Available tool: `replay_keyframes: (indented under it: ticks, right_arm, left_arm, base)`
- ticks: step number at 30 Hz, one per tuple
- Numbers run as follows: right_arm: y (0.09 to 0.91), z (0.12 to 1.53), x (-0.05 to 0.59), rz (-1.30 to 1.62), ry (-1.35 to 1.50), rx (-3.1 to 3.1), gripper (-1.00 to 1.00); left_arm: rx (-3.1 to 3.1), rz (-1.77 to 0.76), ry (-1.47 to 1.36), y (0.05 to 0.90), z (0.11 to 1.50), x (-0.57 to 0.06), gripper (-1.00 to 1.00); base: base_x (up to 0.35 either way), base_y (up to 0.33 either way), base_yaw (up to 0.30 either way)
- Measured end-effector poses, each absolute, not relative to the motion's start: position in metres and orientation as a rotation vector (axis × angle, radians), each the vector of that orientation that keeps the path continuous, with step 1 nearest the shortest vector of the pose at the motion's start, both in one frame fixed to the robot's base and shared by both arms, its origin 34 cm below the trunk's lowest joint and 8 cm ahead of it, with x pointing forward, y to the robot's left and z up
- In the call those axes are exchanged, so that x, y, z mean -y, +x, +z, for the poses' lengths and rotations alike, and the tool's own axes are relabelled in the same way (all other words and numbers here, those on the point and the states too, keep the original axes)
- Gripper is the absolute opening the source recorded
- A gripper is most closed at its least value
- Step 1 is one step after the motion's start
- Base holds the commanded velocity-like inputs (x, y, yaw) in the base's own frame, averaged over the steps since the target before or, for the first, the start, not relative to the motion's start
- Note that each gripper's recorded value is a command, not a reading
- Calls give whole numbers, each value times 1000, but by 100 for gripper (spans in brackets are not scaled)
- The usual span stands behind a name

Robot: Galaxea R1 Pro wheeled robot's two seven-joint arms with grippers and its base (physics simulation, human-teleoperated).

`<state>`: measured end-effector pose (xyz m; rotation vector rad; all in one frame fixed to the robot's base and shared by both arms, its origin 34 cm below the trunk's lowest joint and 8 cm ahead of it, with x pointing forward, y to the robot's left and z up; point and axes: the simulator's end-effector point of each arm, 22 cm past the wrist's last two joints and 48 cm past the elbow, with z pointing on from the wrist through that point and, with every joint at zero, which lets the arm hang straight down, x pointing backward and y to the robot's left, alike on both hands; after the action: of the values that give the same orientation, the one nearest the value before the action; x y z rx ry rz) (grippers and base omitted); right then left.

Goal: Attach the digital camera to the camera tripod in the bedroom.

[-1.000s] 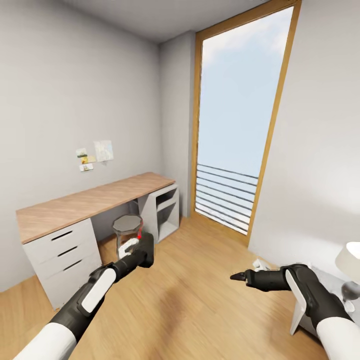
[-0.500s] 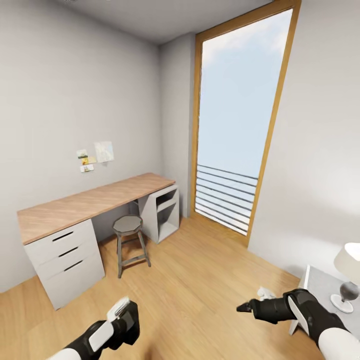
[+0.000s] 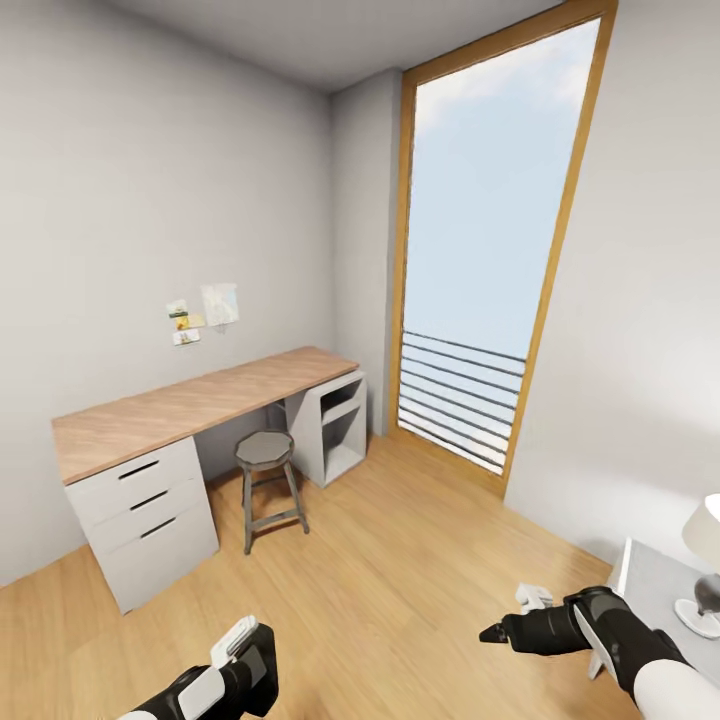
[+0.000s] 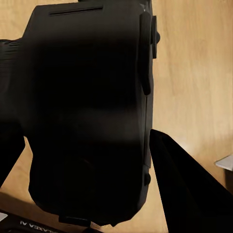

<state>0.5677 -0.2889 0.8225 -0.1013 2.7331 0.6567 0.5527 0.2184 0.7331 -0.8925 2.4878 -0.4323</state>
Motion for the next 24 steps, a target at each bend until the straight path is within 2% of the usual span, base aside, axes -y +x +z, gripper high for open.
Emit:
replay_keyframes:
  ticks: [24]
  right_arm:
    - [571,828,292,635,-120,-2719,100]
  left_arm:
    - [-2478,-436,-892,555,738,-219,-100]
  base:
    - [0,0,292]
